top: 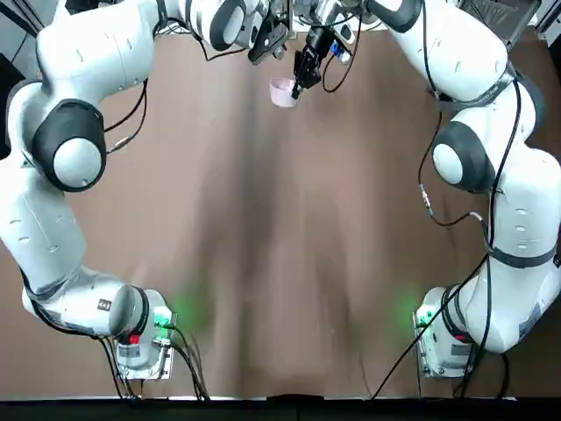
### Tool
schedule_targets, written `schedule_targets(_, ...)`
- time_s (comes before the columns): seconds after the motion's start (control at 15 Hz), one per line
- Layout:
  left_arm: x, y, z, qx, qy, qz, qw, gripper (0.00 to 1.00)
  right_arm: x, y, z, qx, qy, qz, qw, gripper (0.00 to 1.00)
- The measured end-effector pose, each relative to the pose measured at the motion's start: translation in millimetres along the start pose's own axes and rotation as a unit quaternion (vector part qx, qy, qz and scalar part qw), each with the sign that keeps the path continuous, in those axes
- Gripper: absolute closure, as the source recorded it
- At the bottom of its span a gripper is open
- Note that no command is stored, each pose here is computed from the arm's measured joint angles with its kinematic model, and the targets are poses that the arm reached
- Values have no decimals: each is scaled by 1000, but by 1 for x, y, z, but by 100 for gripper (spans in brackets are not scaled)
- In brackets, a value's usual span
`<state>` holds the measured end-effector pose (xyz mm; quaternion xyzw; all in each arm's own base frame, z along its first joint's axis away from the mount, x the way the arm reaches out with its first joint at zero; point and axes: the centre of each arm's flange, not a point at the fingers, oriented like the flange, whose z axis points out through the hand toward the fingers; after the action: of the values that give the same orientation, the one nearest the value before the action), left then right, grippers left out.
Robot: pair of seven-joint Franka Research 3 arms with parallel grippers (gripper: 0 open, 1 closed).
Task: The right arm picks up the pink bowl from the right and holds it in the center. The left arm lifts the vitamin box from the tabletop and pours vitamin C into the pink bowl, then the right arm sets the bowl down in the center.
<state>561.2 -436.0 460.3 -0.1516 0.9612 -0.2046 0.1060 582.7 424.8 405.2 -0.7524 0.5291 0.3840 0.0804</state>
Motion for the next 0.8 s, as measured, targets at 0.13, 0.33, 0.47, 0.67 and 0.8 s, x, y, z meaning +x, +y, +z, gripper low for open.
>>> schedule_targets(0.13, 1, 1, 0, -6, -8, 12, 1000, 64, 0, 0, 0, 0, 0, 0, 1000, 98)
schedule_targets(0.33, 12, -5, 1, -15, -23, 43, 999, 64, 0, 0, 0, 0, 0, 0, 1000, 98)
schedule_targets(0.47, 21, -11, 3, -16, -23, 53, 998, 64, 1, 0, -1, 1, 0, 0, 1000, 98)
schedule_targets(0.67, 32, -15, 6, -23, -33, 73, 997, 64, 1, 0, -2, 2, 1, 0, 1000, 98)
schedule_targets(0.8, 34, -18, 5, -16, -39, 79, 996, 64, 1, -1, -3, 3, 1, 0, 1000, 98)
